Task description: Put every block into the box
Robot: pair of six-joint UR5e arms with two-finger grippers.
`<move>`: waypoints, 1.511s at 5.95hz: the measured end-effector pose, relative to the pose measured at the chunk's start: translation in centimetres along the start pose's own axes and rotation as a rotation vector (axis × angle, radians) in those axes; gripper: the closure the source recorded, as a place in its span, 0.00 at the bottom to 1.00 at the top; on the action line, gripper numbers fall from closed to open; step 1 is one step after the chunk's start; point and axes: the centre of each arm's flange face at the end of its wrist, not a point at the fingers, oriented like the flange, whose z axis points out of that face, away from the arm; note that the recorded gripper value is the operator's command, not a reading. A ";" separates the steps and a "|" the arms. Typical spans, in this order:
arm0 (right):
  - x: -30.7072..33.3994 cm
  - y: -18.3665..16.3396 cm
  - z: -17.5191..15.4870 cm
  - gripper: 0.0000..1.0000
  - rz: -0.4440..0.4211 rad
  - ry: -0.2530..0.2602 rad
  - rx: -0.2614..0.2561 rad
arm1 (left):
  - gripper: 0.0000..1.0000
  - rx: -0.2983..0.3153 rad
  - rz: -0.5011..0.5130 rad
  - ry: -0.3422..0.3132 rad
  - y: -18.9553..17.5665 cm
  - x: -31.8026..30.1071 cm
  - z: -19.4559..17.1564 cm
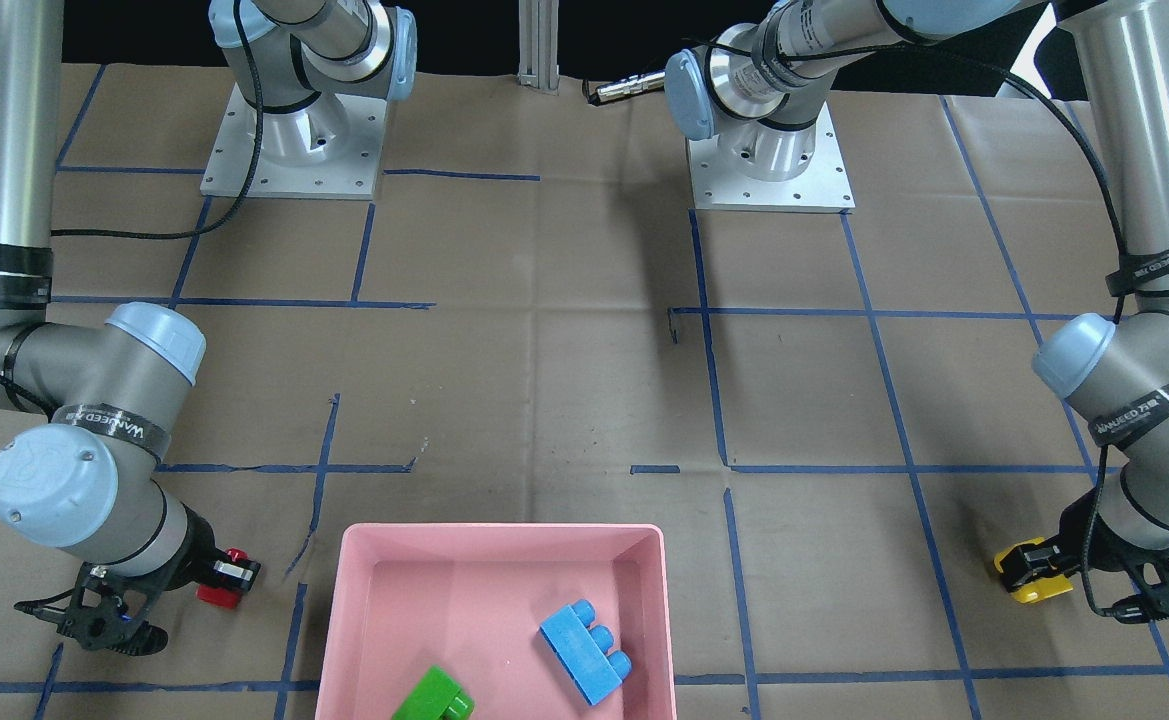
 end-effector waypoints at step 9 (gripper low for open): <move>-2.9 -1.1 -18.8 0.96 0.016 -0.274 0.019 | 0.95 -0.005 0.000 0.174 -3.2 40.9 -19.8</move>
